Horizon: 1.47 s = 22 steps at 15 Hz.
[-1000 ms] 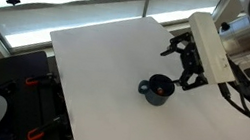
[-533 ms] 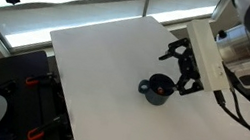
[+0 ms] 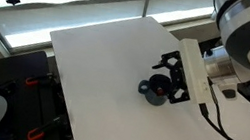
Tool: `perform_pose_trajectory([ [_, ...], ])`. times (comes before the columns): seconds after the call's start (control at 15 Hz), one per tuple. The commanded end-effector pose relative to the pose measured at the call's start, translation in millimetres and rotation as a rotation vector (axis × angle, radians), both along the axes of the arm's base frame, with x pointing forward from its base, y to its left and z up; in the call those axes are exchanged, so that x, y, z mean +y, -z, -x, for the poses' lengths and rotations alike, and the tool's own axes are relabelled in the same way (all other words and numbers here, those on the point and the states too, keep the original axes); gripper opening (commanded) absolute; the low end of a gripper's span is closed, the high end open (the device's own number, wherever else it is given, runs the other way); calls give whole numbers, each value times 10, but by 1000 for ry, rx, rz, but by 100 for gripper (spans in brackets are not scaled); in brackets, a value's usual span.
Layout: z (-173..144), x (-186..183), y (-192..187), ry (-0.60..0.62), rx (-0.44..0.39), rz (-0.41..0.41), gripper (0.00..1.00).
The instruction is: Remove the marker from the cup
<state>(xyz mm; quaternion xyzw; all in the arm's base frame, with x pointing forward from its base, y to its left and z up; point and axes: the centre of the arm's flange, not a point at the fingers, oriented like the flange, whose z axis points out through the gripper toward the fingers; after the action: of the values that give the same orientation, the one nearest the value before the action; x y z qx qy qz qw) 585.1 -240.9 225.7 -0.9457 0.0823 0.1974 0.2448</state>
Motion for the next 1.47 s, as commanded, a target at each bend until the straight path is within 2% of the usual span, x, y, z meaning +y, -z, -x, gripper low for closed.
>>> perform_pose_trajectory([
  [0.0, -11, -14, -16, -1, -2, 7, 100],
  [0.47, -100, -278, -84, 13, -15, 42, 100],
  [0.53, -11, -214, -47, 12, -14, 28, 100],
  [1.4, -157, -224, 61, -10, -11, 18, 100],
])
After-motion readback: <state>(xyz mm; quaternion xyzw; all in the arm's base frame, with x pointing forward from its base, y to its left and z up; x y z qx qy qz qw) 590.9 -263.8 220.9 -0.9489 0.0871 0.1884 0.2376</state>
